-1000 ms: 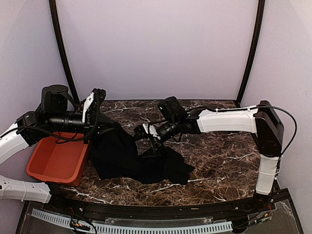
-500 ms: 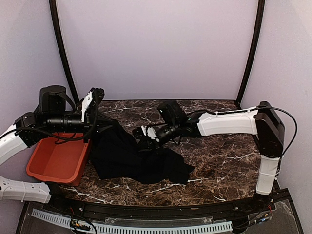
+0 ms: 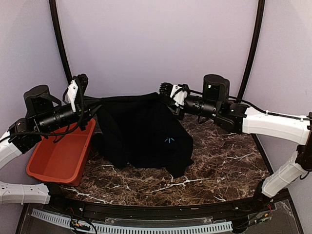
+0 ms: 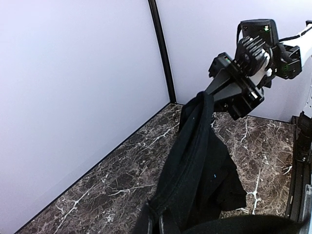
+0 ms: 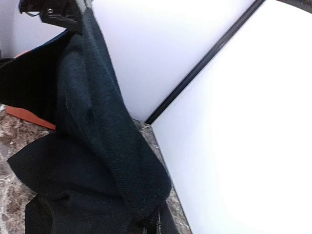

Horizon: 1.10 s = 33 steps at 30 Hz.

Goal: Pin the brooch onto the clothing
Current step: Pick up the crumped clothing from the center of the board, then flatten out the crumpled clothing at the center of the board.

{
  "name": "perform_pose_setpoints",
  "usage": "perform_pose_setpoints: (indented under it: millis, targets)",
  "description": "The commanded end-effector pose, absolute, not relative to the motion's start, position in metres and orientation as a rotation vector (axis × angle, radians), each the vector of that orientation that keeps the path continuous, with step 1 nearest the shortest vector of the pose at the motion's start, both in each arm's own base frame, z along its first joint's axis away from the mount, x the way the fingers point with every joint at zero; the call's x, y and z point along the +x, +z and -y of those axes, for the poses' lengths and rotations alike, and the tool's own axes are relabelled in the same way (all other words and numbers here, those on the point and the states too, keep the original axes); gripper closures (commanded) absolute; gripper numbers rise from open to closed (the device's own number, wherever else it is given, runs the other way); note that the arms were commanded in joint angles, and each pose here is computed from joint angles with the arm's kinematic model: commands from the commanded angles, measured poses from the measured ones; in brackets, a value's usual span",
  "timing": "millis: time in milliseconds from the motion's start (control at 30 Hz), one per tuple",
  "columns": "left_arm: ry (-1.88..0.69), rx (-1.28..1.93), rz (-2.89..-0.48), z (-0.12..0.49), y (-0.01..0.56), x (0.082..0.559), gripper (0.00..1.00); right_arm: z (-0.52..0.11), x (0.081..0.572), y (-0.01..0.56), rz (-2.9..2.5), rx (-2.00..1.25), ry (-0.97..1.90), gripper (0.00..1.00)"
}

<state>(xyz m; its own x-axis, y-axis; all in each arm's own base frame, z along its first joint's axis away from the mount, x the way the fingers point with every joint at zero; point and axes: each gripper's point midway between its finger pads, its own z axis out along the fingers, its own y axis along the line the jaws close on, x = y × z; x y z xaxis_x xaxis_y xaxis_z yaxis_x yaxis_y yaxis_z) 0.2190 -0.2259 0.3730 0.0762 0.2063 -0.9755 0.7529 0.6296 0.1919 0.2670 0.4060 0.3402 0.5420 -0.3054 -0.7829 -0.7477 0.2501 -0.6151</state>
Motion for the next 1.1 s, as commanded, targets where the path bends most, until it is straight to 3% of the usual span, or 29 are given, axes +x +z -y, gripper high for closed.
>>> perform_pose_setpoints:
  millis: [0,167,333,433,667,867,1033,1067]
  targets:
    - [-0.44,0.769,-1.356,0.221,0.409,0.229,0.99,-0.369,0.281,0.413,-0.963,-1.076,0.13,1.0]
    - [-0.503,0.826,-1.278,0.232,0.428,0.218,0.99,-0.37,0.262,0.439,-0.907,-1.102,0.026,1.0]
    - [-0.474,0.778,-1.301,0.225,0.427,0.223,0.99,-0.379,0.259,0.422,-0.907,-1.153,-0.113,1.0]
    - [-0.337,0.6,-1.393,0.191,0.426,0.241,0.99,-0.386,0.259,0.403,-0.947,-1.188,-0.123,1.0]
    - [-0.24,0.7,-1.699,0.165,0.354,0.225,0.99,-0.423,0.201,0.302,-1.003,-1.513,0.128,1.0]
    - [-0.385,0.996,-1.979,0.181,0.268,0.183,0.84,-0.428,0.156,0.254,-1.046,-1.639,0.415,1.0]
    - [-0.372,1.012,-2.05,0.174,0.255,0.177,0.78,-0.436,0.112,0.22,-1.049,-1.787,0.664,1.0]
    - [-0.368,1.018,-2.049,0.174,0.256,0.177,0.76,-0.435,0.105,0.205,-1.083,-1.845,0.688,0.96]
